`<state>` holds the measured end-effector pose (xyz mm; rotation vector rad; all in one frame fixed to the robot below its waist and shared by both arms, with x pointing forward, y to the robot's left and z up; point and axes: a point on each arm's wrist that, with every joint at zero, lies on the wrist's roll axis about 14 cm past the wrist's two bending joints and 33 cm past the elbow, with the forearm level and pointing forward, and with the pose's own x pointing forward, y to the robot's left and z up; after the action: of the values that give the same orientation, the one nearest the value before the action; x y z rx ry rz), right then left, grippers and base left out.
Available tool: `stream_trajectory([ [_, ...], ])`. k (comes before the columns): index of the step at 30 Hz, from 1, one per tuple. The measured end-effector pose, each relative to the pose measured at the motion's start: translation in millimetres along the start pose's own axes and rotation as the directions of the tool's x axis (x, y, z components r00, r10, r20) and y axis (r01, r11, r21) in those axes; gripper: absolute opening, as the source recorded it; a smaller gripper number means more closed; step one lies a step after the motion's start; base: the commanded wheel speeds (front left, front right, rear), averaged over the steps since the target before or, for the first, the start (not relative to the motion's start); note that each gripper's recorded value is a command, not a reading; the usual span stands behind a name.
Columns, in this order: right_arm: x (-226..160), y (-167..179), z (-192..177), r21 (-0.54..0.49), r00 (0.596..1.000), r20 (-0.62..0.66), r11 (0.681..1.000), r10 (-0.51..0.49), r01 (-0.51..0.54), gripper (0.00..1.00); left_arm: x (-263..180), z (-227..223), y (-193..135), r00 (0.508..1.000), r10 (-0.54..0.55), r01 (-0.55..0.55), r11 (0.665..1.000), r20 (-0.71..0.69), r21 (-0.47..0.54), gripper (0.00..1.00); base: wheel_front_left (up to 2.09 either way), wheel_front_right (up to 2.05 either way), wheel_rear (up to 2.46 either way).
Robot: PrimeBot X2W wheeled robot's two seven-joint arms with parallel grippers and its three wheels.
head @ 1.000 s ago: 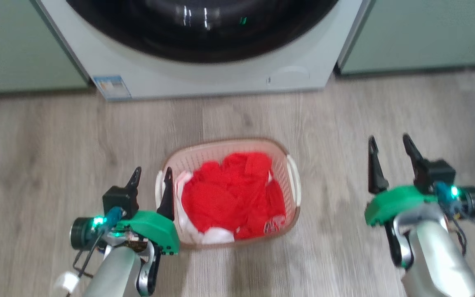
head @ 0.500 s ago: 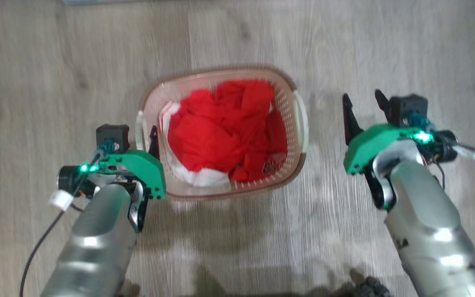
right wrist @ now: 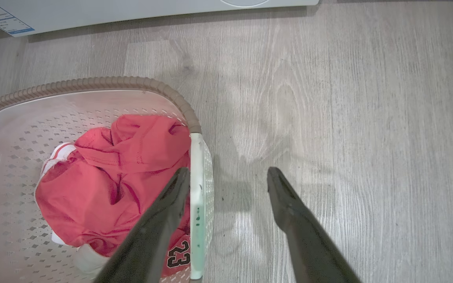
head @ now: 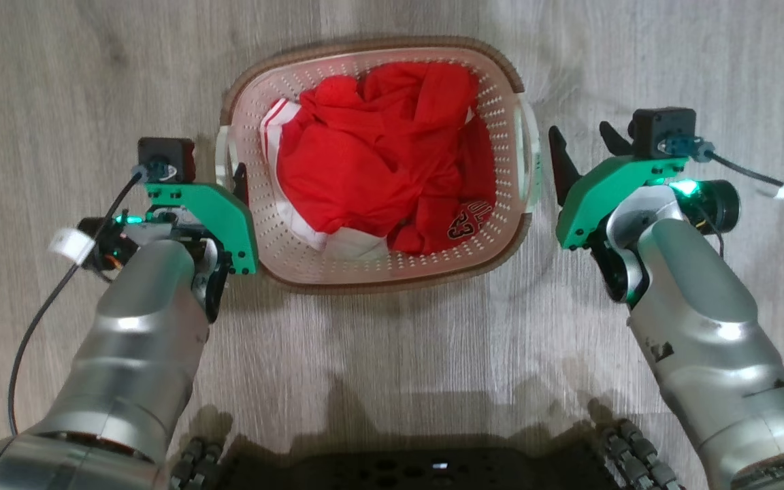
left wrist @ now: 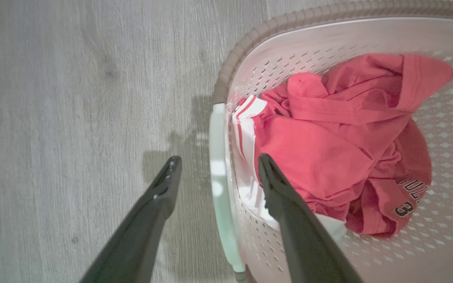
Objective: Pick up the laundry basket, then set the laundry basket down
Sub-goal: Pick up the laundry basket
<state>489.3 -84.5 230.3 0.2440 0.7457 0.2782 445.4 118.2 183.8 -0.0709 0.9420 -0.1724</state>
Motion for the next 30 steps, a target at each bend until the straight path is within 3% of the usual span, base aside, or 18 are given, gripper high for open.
stream_trajectory([
  [10, 19, 10, -28, 0.041, 0.991, -0.124, 0.998, 0.051, -0.046, 1.0, 11, -27, -6, 0.989, -0.058, 0.062, 0.998, -0.133, 0.025, 1.0, 0.0, 0.0, 0.0],
  [30, 49, 2, -68, 0.056, 0.946, -0.319, 0.997, 0.061, -0.046, 1.0, 34, -57, -17, 0.941, -0.125, 0.151, 0.987, -0.313, 0.061, 1.0, 0.0, 0.0, 0.0],
])
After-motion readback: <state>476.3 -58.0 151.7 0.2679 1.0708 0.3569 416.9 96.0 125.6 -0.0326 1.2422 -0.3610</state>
